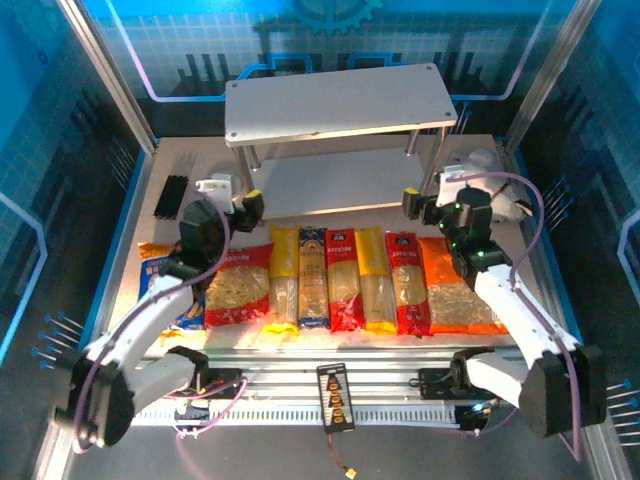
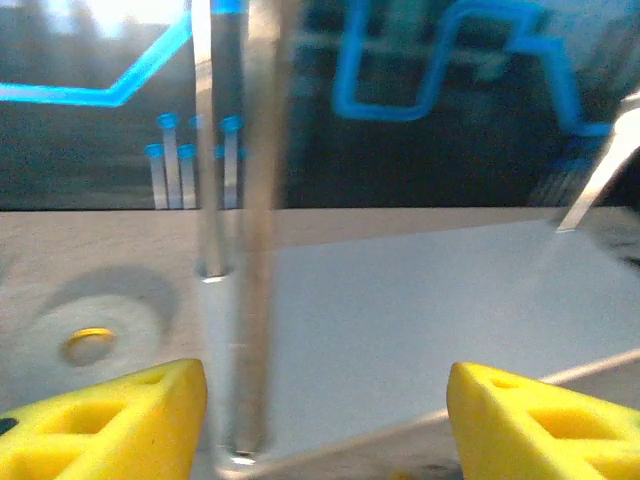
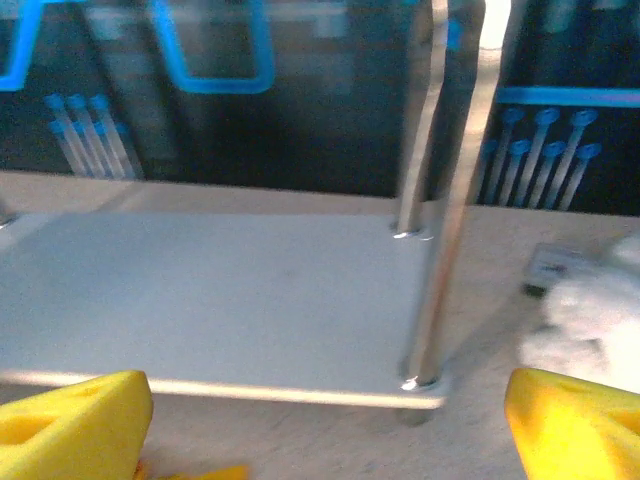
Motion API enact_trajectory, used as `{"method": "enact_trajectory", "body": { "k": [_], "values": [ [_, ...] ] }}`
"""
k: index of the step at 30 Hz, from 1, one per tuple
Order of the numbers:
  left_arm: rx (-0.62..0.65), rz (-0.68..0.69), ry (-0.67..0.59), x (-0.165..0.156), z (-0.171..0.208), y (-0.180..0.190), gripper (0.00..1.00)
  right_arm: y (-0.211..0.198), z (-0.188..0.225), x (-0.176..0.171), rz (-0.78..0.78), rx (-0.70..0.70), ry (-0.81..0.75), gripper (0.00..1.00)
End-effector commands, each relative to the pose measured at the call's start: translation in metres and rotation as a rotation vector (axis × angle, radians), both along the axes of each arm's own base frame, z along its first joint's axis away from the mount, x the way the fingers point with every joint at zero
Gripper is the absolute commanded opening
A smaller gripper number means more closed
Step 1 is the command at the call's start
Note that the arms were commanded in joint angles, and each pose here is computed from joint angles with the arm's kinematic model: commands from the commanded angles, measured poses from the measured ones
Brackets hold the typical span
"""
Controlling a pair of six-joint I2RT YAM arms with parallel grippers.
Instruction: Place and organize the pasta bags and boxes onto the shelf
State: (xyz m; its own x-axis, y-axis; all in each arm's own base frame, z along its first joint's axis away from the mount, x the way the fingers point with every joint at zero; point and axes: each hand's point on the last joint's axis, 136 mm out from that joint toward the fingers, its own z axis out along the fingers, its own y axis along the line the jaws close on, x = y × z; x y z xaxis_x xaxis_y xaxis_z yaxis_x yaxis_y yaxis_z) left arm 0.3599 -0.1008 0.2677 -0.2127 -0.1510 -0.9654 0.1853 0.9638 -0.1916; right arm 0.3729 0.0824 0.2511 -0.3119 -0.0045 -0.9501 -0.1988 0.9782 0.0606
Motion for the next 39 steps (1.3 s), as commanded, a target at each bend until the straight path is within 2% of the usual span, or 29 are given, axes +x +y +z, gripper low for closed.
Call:
{"method": "enact_trajectory", "body": {
  "k": [1, 6, 11, 23, 39],
  "values": [
    [-0.041, 0.019, 0.181, -0.037, -0.029, -0.014, 0.65, 0.029, -0.061, -0.052, 0.06, -0.046, 0.332, 0.91],
    [-0.019, -0.025, 0.33, -0.079, -0.058, -0.035, 0.63, 0.042, -0.096, -0.095, 0.031, -0.09, 0.532, 0.89],
    [0.032, 0.024, 0.436, -0.103, -0.094, -0.026, 0.64, 0.026, -0.132, -0.119, -0.072, -0.11, 0.678, 0.87],
    [0.05, 0.013, 0.459, -0.105, -0.096, -0.026, 0.67, 0.013, -0.182, -0.124, -0.149, -0.16, 0.887, 0.89],
    [0.048, 0.015, 0.465, -0.107, -0.1, -0.025, 0.68, 0.008, -0.211, -0.132, -0.146, -0.144, 0.998, 0.9]
  ]
}}
